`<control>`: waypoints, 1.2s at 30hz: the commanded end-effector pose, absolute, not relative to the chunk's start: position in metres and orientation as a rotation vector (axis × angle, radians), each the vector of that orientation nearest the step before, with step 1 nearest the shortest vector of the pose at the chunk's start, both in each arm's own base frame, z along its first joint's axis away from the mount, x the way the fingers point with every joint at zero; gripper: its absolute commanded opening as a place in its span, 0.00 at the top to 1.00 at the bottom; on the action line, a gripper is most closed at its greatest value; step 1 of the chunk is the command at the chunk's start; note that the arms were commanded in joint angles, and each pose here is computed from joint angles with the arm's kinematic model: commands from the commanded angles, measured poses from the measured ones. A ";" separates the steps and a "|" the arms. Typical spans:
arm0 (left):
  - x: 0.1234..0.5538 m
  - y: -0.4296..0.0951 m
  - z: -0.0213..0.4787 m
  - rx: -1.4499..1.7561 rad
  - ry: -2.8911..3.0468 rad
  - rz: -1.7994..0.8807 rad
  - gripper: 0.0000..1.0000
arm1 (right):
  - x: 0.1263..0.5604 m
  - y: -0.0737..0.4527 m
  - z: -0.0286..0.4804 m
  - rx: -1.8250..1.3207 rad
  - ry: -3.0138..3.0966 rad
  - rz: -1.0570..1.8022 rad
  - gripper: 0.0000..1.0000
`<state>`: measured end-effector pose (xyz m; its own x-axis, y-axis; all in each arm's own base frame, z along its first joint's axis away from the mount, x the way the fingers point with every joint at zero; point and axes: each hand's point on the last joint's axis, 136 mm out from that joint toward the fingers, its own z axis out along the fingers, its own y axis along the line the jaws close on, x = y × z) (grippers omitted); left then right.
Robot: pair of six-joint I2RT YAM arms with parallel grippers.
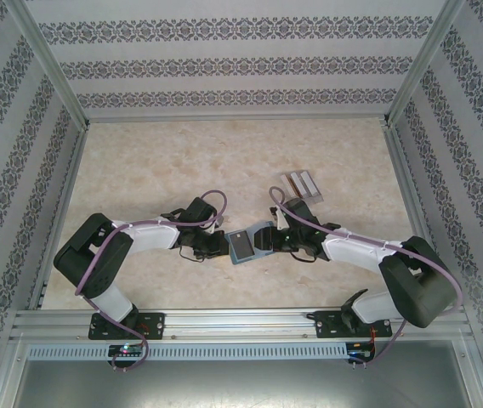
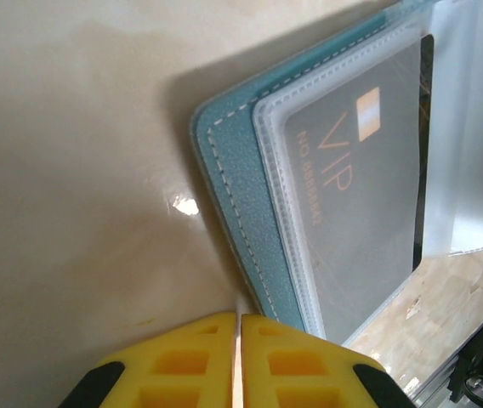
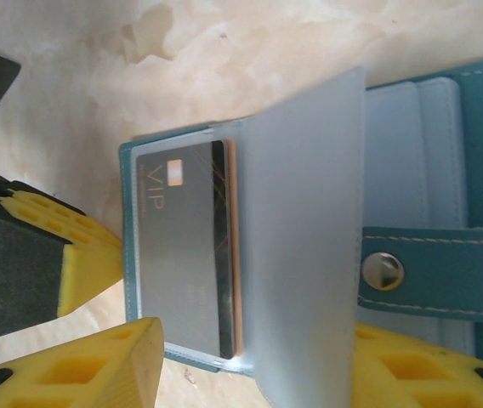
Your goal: Put the credit cards into the card holder
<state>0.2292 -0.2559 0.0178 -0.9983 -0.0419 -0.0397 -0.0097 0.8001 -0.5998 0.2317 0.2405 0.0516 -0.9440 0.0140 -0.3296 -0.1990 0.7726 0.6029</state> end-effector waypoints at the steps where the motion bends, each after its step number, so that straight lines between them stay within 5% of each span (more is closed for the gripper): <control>1: 0.227 -0.247 0.023 -0.056 2.928 -0.923 0.88 | 0.230 0.260 0.062 -0.223 2.615 1.019 0.48; 15: 0.256 -0.168 0.051 -0.357 2.812 -0.825 0.76 | 0.208 0.313 0.074 -0.501 2.607 1.164 0.48; 22: 0.256 -0.165 0.054 -0.339 2.782 -0.808 0.73 | 0.263 0.248 0.123 -0.356 2.505 0.917 0.44; 28: 0.259 -0.168 0.062 -0.306 2.743 -0.810 0.72 | 0.317 0.178 0.151 -0.291 2.470 0.381 0.41; 36: 0.260 -0.185 0.072 -0.222 2.711 -0.828 0.66 | 0.371 0.132 0.153 -0.275 2.493 0.096 0.37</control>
<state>0.2541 -0.1794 0.0621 -0.9504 -0.2481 -0.1876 -0.1030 0.8202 -0.5627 0.3647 0.1533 0.1676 -0.7586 -0.0758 -0.6472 -0.2228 0.9635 0.1483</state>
